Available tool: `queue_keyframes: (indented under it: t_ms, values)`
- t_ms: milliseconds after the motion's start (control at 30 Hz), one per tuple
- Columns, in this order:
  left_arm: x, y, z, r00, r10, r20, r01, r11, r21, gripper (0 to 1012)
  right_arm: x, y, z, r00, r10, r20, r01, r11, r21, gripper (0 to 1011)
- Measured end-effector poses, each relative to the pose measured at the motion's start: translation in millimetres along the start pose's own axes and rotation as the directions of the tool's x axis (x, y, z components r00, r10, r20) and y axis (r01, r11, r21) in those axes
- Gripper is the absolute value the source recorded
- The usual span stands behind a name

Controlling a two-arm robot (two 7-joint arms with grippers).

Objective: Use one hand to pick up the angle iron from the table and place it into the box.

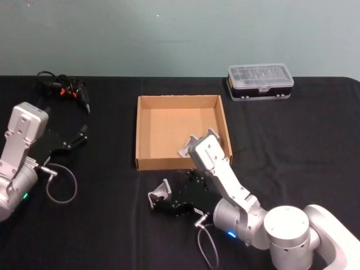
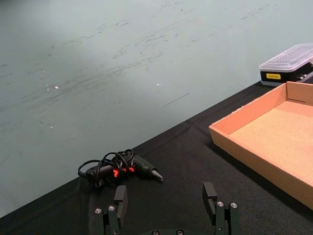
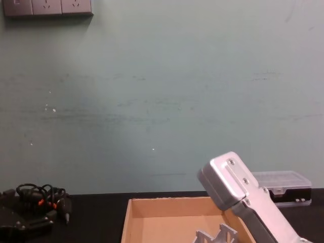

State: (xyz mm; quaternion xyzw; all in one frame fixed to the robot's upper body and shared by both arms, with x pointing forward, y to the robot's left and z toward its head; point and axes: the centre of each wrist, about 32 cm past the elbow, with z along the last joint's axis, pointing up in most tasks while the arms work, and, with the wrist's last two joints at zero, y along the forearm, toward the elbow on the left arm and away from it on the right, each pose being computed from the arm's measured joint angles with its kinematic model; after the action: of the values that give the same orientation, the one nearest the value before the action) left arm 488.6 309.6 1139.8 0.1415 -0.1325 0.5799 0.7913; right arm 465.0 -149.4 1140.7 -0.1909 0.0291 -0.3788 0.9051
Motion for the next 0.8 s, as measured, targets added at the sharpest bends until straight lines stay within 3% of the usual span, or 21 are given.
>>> queue_keyframes:
  t_ms: [267,500,800]
  values:
    - [0.0,0.0,0.0,1.0,0.0,0.0,0.0,1.0,0.0,1011,-1.4,2.6,1.1,1.0,0.009,0.002,-0.009,1.0,0.004,964]
    - [0.0,0.0,0.0,1.0,0.0,0.0,0.0,1.0,0.0,1011,-1.6,3.4,1.4,1.0,0.01,0.004,-0.01,1.0,0.004,788]
    - [0.0,0.0,0.0,1.0,0.0,0.0,0.0,1.0,0.0,1011,-2.9,3.6,1.7,1.0,0.01,0.008,-0.01,1.0,0.004,492]
